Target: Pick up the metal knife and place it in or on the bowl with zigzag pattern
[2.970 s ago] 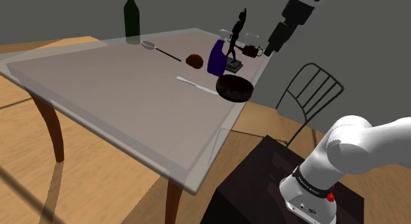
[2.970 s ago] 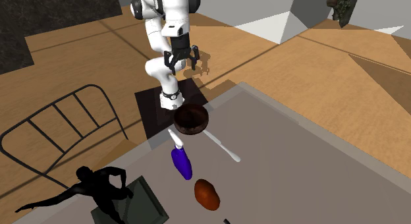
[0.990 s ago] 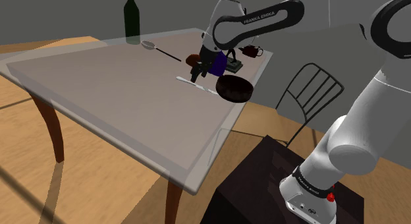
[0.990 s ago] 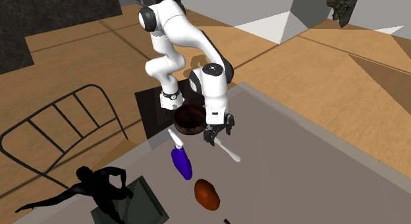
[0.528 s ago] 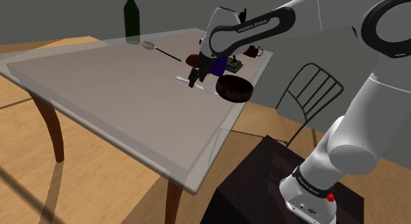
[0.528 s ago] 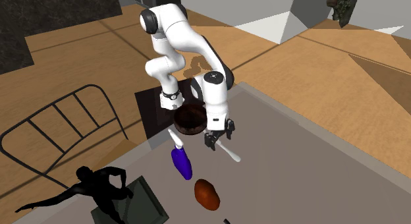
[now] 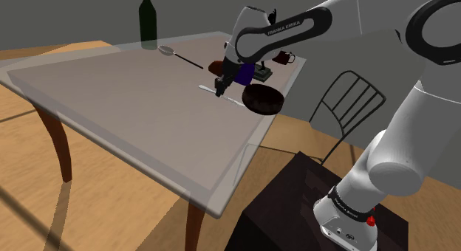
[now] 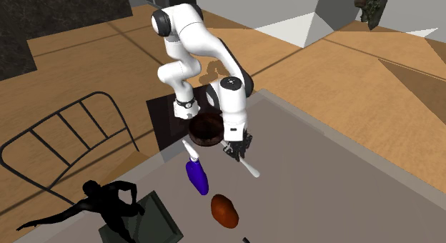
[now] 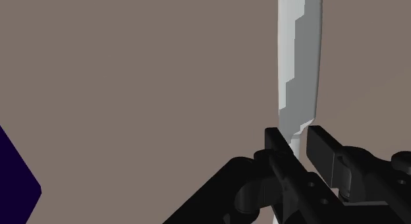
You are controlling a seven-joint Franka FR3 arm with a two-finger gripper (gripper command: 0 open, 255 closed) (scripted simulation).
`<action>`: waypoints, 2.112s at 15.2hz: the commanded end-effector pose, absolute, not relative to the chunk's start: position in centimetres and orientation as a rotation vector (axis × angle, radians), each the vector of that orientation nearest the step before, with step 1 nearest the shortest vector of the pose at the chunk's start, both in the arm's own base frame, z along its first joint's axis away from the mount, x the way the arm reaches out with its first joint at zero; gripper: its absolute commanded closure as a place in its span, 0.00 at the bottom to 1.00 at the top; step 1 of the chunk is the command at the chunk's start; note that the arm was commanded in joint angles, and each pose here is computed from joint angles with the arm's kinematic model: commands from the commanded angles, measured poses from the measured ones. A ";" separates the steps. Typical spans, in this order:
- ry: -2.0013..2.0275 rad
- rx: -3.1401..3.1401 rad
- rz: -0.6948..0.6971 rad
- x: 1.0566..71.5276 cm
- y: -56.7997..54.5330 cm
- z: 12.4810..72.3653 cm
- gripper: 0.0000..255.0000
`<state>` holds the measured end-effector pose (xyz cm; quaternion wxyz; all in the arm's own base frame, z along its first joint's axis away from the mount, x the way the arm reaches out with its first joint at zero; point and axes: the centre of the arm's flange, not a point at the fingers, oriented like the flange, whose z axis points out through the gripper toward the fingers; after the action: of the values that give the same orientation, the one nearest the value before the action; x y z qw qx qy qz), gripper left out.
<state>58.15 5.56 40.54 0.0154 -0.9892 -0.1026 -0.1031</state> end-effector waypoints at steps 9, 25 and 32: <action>-0.327 -3.076 -0.304 58.0 5.9 41.1 1.00; -0.327 -3.076 -0.304 58.0 5.9 49.5 1.00; -0.327 -3.076 -0.304 58.0 5.9 53.2 1.00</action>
<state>58.02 5.84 52.62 0.0167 -0.9895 -0.1053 -0.0979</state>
